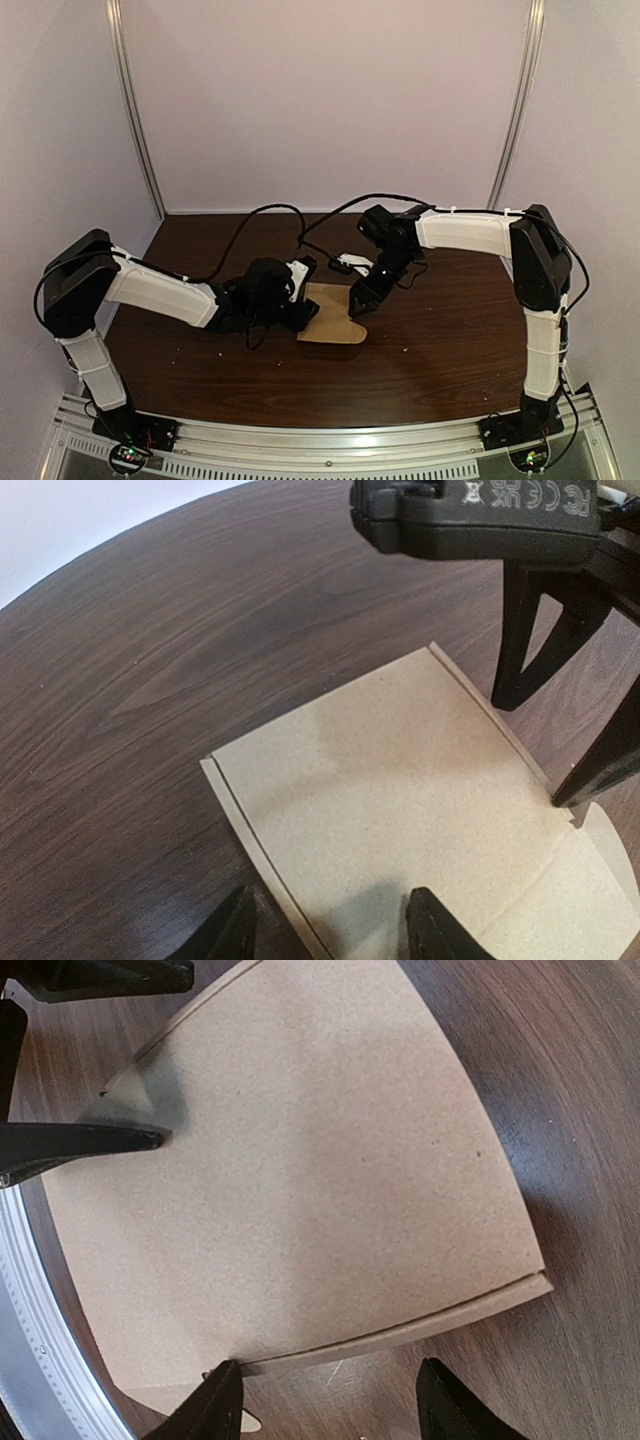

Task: Fold the paper box

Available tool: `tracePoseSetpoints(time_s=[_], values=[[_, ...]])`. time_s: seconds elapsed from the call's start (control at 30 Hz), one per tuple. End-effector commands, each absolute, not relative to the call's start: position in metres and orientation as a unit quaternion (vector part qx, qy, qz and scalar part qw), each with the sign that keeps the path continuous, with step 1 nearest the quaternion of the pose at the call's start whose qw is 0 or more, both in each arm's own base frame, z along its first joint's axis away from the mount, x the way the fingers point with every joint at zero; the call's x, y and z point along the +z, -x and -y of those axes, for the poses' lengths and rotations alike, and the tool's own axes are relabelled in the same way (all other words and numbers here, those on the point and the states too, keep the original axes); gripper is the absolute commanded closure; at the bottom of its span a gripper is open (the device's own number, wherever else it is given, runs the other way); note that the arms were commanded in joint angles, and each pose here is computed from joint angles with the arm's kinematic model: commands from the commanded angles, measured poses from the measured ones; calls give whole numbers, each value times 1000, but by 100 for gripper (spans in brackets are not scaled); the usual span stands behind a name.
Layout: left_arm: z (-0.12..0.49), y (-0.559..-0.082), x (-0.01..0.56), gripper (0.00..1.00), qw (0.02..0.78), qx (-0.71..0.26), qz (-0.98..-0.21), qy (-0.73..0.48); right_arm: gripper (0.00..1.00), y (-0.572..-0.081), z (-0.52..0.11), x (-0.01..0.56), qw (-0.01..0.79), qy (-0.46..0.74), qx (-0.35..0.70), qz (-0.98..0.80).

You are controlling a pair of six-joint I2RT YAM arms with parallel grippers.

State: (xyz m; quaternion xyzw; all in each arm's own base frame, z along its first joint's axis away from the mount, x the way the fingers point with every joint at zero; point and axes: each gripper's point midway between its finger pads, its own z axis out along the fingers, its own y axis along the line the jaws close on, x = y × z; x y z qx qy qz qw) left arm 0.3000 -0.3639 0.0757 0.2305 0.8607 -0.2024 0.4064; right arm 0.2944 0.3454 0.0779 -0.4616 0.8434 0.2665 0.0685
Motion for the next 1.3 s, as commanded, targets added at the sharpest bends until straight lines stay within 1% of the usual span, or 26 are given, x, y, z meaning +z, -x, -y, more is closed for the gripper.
tracePoseSetpoints(time_s=[0.0,0.1,0.27,0.33,0.5,0.6,0.73,0.8,0.87,0.97,1.07,1.13,1.17,1.27], values=[[360,-297,57,47,390,-197,-868,-237,40,-293,-333,48,45,455,219,-862],[361,-298,59,47,393,-198,-867,-235,40,-297,-334,57,60,450,217,-864],[362,-299,60,47,393,-202,-865,-236,36,-282,-358,91,54,444,309,-840],[362,-299,60,47,392,-203,-866,-236,35,-279,-363,95,49,442,319,-837],[363,-298,59,47,390,-204,-866,-237,34,-278,-365,77,27,440,313,-841],[363,-298,59,47,388,-203,-867,-237,35,-284,-357,53,15,428,271,-862],[362,-299,60,47,389,-202,-867,-236,42,-289,-336,18,-5,404,203,-892],[362,-300,62,47,391,-202,-866,-236,46,-285,-333,9,-17,395,202,-896],[361,-302,66,47,395,-201,-865,-235,46,-279,-338,11,-24,390,224,-893],[362,-305,78,47,407,-204,-859,-236,46,-270,-352,33,-29,390,285,-875],[361,-306,100,45,428,-207,-847,-239,39,-272,-359,79,-1,405,317,-857],[358,-306,121,43,444,-205,-837,-243,35,-281,-355,121,43,418,323,-848],[355,-305,142,43,459,-210,-828,-243,34,-285,-350,135,59,421,319,-847],[342,-302,183,41,491,-208,-812,-236,32,-300,-337,160,103,433,293,-846]])
